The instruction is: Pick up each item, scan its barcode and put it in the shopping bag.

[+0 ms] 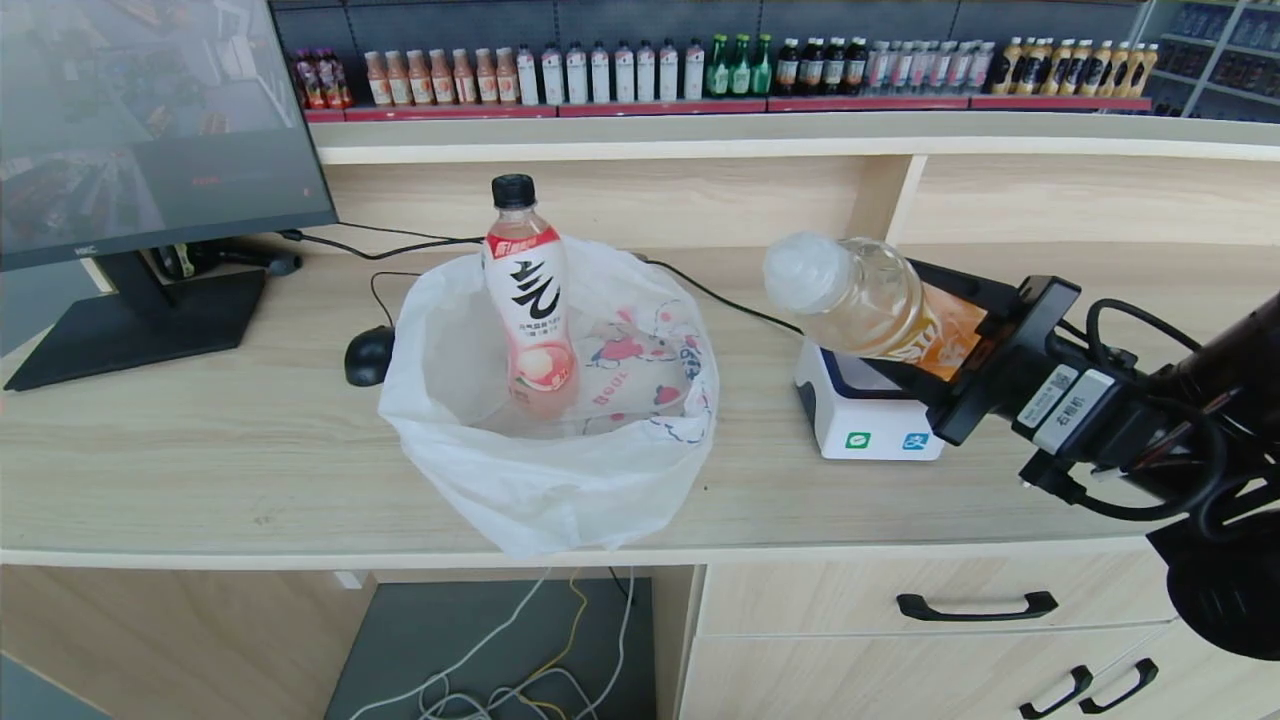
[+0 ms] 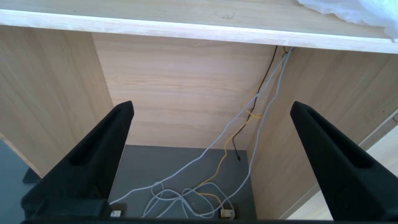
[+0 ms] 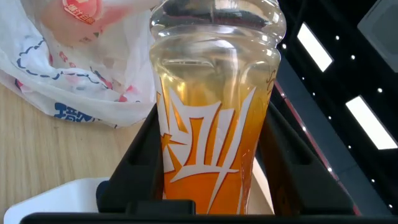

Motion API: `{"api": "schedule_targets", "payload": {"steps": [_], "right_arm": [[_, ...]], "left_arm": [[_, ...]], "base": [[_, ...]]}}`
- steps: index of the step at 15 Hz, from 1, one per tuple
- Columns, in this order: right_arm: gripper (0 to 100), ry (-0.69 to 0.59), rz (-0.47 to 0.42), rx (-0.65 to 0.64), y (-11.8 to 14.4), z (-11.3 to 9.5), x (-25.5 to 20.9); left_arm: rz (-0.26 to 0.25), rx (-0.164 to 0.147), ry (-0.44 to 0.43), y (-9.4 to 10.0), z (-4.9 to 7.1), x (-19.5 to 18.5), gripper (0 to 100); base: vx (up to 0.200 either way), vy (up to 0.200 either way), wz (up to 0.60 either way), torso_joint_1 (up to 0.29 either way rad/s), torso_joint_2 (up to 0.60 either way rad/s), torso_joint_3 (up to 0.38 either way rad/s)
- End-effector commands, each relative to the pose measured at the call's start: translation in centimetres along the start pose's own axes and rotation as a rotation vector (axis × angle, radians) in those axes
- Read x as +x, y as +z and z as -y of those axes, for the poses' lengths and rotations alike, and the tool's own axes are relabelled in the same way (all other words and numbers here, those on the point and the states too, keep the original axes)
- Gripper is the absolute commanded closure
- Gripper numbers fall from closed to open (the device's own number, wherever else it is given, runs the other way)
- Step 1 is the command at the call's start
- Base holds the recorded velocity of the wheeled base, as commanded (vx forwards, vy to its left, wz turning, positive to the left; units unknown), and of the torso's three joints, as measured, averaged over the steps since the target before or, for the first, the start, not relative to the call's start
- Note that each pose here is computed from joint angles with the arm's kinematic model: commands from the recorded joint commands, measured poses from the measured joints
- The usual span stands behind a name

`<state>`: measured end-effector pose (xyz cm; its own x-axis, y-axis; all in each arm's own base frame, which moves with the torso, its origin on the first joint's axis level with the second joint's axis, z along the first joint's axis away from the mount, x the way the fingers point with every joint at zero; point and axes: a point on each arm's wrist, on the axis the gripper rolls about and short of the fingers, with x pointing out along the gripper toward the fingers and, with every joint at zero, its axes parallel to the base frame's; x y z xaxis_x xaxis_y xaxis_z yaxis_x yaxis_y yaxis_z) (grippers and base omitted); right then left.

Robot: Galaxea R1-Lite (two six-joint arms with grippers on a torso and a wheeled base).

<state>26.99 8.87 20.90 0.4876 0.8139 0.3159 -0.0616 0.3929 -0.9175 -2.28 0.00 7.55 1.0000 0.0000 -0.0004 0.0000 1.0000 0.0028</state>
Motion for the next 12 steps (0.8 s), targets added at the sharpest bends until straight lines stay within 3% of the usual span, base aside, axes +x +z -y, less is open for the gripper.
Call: {"api": "schedule_targets", "payload": {"steps": [1, 12], "right_arm": [[100, 0.007, -0.003, 0.007, -0.09, -0.26, -0.01], [100, 0.026, -0.003, 0.021, 0.04, -0.81, -0.26]], "left_arm": [[0.0, 0.0, 0.0, 0.0, 0.0, 0.0, 0], [0.0, 0.0, 0.0, 0.0, 0.0, 0.0, 0]], "base": [[0.0, 0.0, 0.0, 0.0, 0.0, 0.0], [0.0, 0.0, 0.0, 0.0, 0.0, 0.0]]}}
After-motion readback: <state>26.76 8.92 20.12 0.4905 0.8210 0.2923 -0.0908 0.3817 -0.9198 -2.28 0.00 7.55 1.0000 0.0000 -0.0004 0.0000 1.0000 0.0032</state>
